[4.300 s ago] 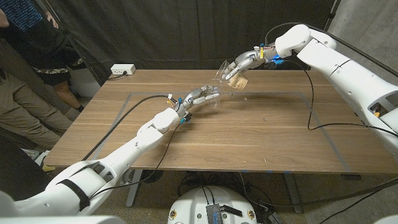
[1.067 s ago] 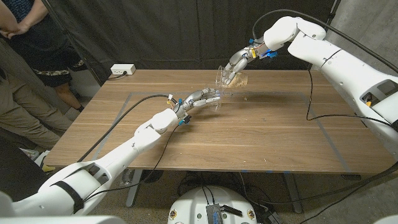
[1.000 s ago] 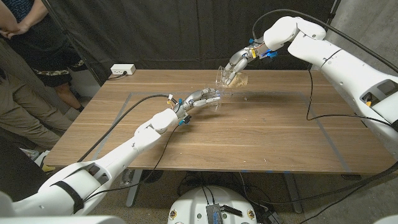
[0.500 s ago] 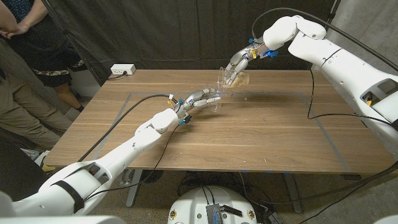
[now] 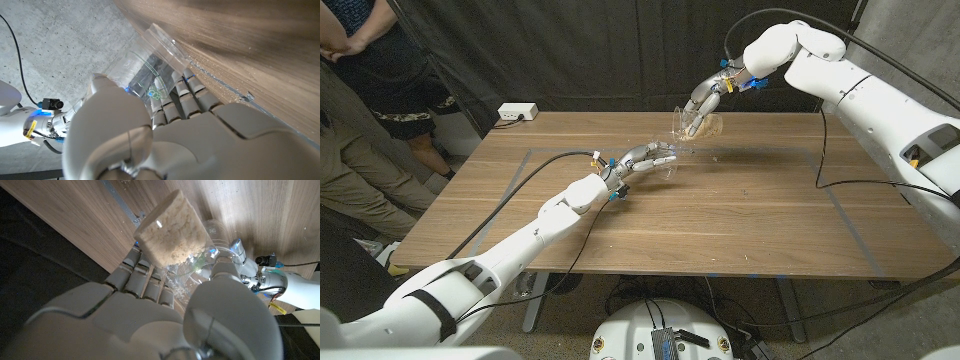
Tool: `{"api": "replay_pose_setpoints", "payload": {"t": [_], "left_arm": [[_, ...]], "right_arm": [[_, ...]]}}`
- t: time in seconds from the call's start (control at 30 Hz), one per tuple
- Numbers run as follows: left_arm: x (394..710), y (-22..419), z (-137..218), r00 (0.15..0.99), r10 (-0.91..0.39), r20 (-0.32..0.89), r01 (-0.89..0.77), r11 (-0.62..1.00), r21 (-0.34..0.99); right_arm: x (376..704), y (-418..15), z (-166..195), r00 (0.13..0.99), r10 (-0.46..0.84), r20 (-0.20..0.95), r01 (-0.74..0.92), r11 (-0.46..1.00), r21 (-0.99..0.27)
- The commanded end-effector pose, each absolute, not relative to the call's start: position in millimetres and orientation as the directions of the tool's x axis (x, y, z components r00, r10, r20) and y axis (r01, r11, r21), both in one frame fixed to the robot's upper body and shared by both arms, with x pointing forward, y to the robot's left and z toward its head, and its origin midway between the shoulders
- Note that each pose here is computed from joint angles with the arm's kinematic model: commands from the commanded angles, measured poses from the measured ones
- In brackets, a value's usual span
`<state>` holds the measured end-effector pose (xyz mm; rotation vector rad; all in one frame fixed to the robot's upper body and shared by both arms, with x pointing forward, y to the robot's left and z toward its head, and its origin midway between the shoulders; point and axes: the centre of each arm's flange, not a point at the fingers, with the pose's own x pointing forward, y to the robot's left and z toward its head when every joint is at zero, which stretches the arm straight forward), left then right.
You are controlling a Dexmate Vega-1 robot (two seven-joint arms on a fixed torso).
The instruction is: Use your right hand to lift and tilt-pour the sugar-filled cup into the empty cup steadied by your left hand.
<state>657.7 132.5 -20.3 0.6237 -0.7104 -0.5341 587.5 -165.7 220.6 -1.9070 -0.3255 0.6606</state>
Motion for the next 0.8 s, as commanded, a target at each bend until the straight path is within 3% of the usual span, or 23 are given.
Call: {"api": "replay_pose_setpoints", "payload": {"t": [0.03,0.8], "left_arm": [[659.7,129.9,-19.0,0.638,-0.638,0.431,0.232,0.693,0.683],[663.7,128.0,-17.0,0.624,-0.647,0.438,0.228,0.687,0.690]], "right_arm": [[585.3,-162.4,224.1,0.815,0.495,-0.301,-0.052,-0.454,-0.889],[583.2,-154.7,222.5,0.829,0.466,-0.308,-0.023,-0.522,-0.853]]}}
